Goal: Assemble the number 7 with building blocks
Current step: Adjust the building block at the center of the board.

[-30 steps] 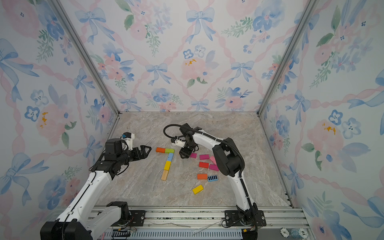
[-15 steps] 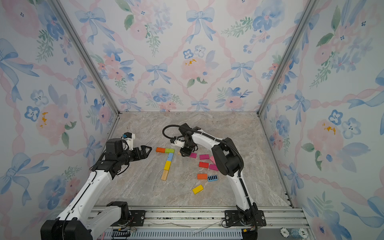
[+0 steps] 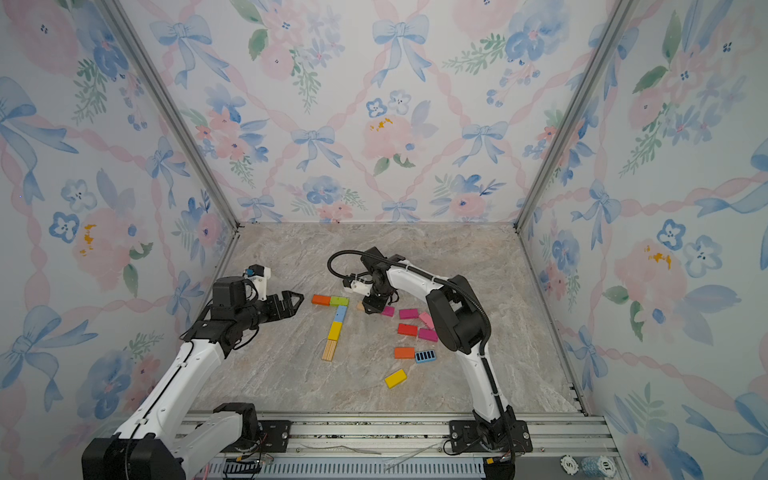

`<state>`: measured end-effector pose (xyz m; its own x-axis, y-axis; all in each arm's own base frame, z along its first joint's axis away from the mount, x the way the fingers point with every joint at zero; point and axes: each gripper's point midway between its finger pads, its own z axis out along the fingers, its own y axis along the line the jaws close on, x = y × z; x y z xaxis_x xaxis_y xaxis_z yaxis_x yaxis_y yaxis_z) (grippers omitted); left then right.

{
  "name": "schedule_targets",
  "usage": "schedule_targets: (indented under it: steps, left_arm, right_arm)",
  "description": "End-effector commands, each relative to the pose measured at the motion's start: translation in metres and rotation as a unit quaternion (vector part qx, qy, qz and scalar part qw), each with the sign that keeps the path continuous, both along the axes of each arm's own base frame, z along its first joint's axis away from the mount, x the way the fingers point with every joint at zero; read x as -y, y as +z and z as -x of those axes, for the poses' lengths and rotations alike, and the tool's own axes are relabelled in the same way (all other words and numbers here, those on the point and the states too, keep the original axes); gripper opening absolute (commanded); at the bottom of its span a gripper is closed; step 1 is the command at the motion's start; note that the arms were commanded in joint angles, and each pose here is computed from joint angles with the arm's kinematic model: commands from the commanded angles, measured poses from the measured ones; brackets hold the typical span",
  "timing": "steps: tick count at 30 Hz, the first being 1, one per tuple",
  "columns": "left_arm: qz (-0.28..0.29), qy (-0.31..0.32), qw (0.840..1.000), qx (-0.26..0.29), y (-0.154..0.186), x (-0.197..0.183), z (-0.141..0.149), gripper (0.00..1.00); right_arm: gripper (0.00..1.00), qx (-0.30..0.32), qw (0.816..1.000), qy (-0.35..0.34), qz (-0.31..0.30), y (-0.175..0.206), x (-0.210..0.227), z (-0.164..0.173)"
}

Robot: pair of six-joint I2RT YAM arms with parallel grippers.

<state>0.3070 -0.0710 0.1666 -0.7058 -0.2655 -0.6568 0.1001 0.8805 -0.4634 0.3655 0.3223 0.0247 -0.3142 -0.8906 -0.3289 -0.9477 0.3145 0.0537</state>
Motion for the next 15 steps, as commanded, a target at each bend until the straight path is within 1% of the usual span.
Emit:
schedule_targets:
  steps: [1, 15]
  left_arm:
    - [-0.005, -0.006, 1.0, 0.0, -0.004, 0.001, 0.0, 0.98]
    - [-0.006, -0.006, 1.0, -0.001, -0.005, 0.001, 0.0, 0.98]
  right_arm:
    - [0.28, -0.032, 0.999, 0.0, 0.032, -0.011, 0.022, 0.014]
    - [0.28, -0.022, 0.998, 0.034, 0.053, -0.017, 0.033, 0.011]
